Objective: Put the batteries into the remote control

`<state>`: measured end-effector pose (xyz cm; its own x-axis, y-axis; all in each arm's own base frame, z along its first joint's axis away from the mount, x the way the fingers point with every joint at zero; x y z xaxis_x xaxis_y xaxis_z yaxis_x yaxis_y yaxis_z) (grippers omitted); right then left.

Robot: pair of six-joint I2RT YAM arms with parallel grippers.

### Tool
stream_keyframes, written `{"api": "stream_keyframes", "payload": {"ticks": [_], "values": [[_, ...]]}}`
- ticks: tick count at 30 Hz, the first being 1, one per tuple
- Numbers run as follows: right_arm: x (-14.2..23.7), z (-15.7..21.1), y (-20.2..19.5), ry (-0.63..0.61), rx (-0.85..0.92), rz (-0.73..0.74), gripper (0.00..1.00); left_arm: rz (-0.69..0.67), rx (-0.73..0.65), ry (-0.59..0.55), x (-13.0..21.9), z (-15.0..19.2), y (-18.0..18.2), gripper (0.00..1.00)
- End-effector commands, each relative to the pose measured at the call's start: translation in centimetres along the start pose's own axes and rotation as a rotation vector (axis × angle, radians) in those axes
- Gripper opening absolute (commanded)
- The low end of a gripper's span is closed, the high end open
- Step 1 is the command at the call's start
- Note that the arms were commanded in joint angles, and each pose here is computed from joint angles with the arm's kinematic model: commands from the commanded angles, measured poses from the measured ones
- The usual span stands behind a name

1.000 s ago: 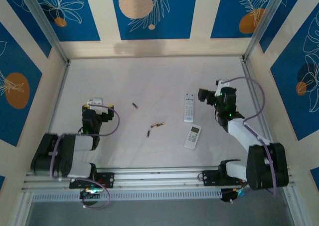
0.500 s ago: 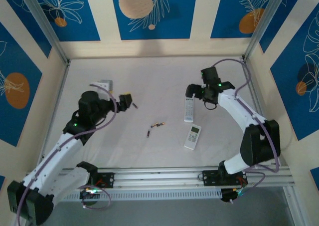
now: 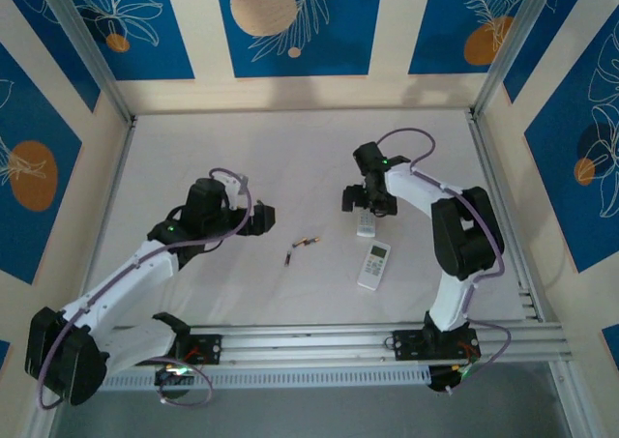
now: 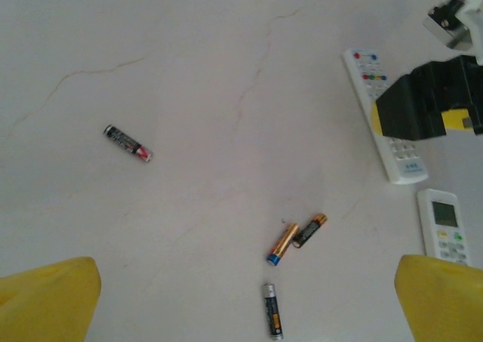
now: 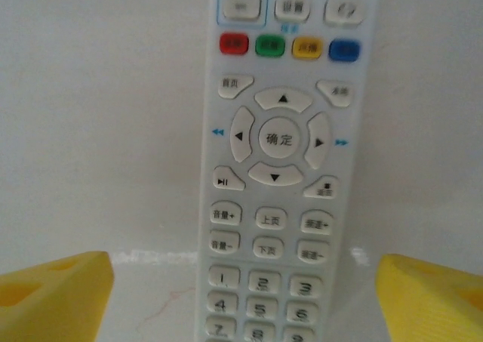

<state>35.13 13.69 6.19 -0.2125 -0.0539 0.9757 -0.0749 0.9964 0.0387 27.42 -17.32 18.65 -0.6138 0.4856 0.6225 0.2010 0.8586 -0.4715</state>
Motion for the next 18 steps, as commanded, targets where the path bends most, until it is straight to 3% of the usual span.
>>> {"api": "stream_keyframes", "payload": {"ticks": [1,5,12,15,18], "values": [[-1.2,0.1,-0.3,0.014,-0.023,0.024,0.8,-0.105,0.108,-0.032,0.2,-1.1,1.0,1.0],[-2.1,0.4,-0.3,0.019,-0.005,0.03,0.62,-0.133,0.184,-0.043,-0.3,-1.3,1.5,0.99],[-1.9,0.3,-0.9,0.005,0.013,0.047,0.44,0.008,0.271,-0.083,-1.0,-2.5,-0.7,0.93],[1.1,-0.8,-0.2,-0.073,0.003,-0.043,0.42,0.061,0.295,-0.06,-1.3,-3.0,-1.9,0.89],[5.9,-2.0,2.4,-0.195,0.018,-0.274,0.42,0.134,0.324,-0.044,-1.4,-4.1,-3.7,0.85]]}}
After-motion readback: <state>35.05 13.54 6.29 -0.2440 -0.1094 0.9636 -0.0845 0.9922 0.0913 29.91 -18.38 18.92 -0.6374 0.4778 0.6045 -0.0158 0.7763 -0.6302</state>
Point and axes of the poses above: each hand's point on the last joint's axis, 136 mm out from that joint toward the fingers, its own x axis back along the fingers, its own y axis along the line the jaws close on, z = x × y, the point moved 2 cm from there along x, back along the fingers, and after that the axes turned 8 degrees about x, right-handed, at the moved point
